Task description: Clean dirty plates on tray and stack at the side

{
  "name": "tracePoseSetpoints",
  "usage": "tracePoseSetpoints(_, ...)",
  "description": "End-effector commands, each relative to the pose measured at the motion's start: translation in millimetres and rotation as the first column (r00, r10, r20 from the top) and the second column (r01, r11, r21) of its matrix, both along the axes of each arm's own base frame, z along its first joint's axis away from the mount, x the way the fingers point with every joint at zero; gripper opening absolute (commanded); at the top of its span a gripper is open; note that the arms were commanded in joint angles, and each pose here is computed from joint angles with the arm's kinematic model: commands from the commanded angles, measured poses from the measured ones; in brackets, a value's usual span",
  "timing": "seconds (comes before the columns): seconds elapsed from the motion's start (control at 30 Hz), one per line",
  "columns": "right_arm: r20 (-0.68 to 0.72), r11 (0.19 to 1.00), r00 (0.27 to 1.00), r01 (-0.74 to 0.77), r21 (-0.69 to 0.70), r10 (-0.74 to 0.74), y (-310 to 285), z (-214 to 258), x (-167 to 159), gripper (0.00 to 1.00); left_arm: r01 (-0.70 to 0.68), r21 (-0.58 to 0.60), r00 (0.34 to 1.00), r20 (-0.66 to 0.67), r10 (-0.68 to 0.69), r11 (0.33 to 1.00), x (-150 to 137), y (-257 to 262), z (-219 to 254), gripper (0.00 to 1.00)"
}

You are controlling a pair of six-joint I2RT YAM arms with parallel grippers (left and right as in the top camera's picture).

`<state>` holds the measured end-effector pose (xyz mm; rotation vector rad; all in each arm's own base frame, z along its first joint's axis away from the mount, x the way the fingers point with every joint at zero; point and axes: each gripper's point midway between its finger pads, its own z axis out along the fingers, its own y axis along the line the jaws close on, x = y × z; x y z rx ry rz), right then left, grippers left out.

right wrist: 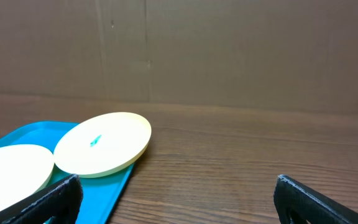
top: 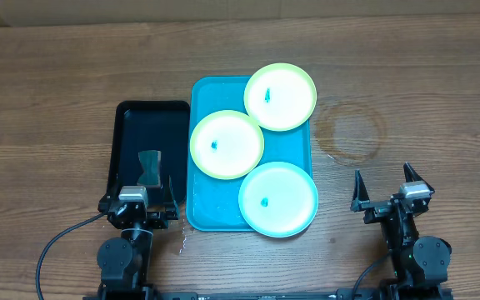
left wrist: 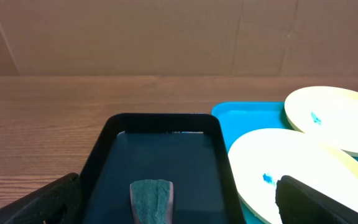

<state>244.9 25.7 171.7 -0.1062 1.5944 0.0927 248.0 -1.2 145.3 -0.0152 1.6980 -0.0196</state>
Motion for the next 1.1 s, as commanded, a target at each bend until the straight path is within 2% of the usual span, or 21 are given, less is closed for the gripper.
tracePoseSetpoints(0.0, 0.005, 1.000, 1.000, 0.003, 0.004, -0.003, -0.4, -1.4, 0.2, 1.00, -0.008, 0.017, 1.000, -0.002, 0.008, 1.000, 0.1, 2.1, -1.4, 1.00)
tracePoseSetpoints(0.8, 0.005, 1.000, 1.000, 0.002, 0.006, -0.002, -0.2, -1.4, 0.2, 1.00, -0.007, 0.017, 1.000, -0.003, 0.007, 1.000, 0.1, 1.9, -1.5, 1.00)
tracePoseSetpoints(0.97, -0.009, 0.994, 1.000, 0.006, 0.113, -0.005, -0.4, -1.4, 0.2, 1.00, -0.007, 0.016, 1.000, -0.003, 0.007, 1.000, 0.1, 1.8, -1.5, 1.00)
tracePoseSetpoints(1.07, -0.009, 0.993, 1.000, 0.009, 0.116, -0.008, -0.9, -1.4, 0.3, 1.00, -0.007, 0.016, 1.000, -0.002, 0.007, 1.000, 0.1, 1.8, -1.4, 1.00)
